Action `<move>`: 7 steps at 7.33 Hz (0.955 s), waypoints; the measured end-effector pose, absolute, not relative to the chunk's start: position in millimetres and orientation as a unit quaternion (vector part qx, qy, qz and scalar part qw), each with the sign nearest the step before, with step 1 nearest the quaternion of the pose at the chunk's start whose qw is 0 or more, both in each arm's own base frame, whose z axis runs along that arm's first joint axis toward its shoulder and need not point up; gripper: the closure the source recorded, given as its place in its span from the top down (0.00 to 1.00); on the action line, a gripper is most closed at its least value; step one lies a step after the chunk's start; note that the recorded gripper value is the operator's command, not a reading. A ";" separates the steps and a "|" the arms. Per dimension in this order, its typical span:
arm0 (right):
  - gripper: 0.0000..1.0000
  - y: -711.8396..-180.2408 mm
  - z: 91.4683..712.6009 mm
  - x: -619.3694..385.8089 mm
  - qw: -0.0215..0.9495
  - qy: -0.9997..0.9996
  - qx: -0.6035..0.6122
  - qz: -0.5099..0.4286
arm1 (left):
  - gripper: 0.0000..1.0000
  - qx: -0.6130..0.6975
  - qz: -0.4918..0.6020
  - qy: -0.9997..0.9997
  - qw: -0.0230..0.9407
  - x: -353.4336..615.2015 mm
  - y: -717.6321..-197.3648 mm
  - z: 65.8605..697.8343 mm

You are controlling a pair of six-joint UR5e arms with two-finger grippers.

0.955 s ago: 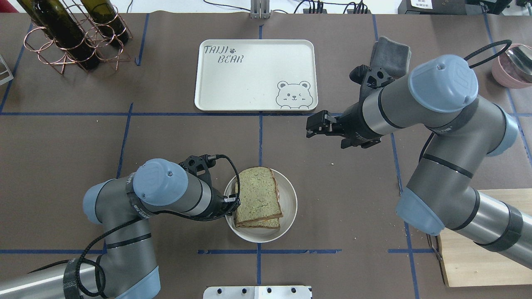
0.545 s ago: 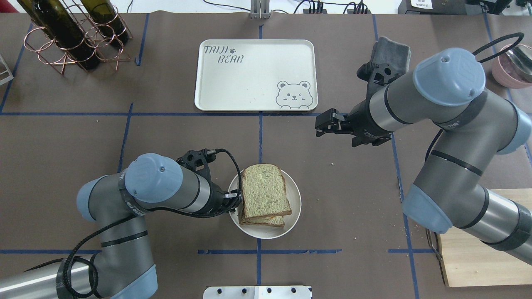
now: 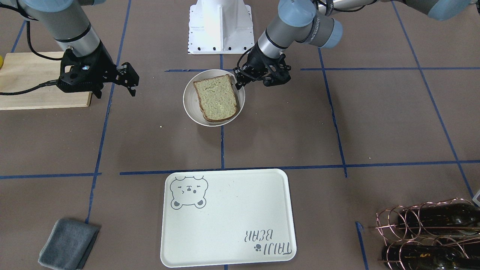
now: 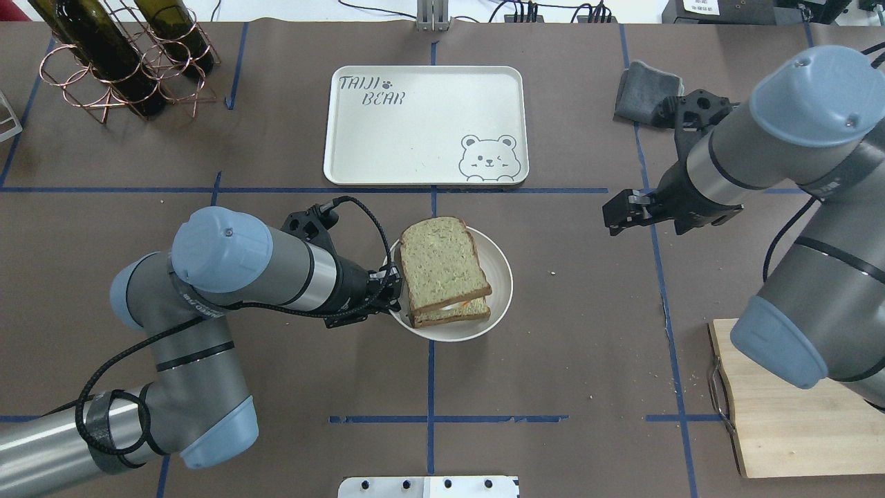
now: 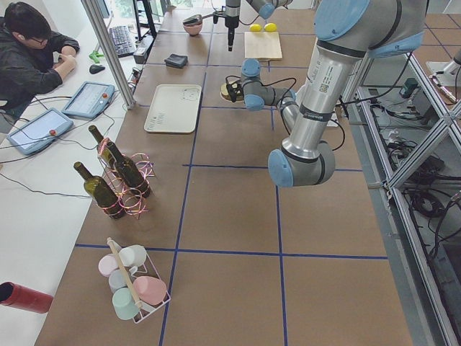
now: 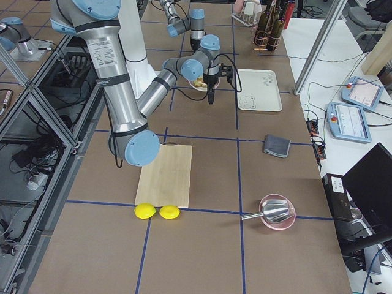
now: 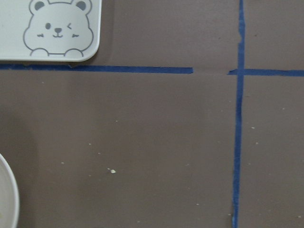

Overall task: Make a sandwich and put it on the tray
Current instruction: 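Carry the plate with the left gripper onto the white tray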

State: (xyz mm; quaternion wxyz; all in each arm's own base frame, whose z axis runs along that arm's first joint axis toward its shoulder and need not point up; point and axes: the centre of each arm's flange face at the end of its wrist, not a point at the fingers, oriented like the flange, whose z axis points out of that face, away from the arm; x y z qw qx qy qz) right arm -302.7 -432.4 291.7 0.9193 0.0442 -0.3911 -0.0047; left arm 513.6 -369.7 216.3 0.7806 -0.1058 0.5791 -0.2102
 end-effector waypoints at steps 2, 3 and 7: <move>1.00 -440.1 329.7 -259.6 0.927 -0.368 0.058 -0.048 | 0.00 -0.135 -0.293 0.575 0.752 530.0 -421.0 202.3; 1.00 -448.7 349.5 -233.1 0.928 -0.361 0.060 -0.066 | 0.00 -0.138 -0.323 0.570 0.743 540.2 -451.1 201.0; 1.00 -492.7 429.3 -134.7 0.930 -0.346 0.060 -0.106 | 0.00 -0.111 -0.431 0.549 0.708 548.6 -569.5 207.6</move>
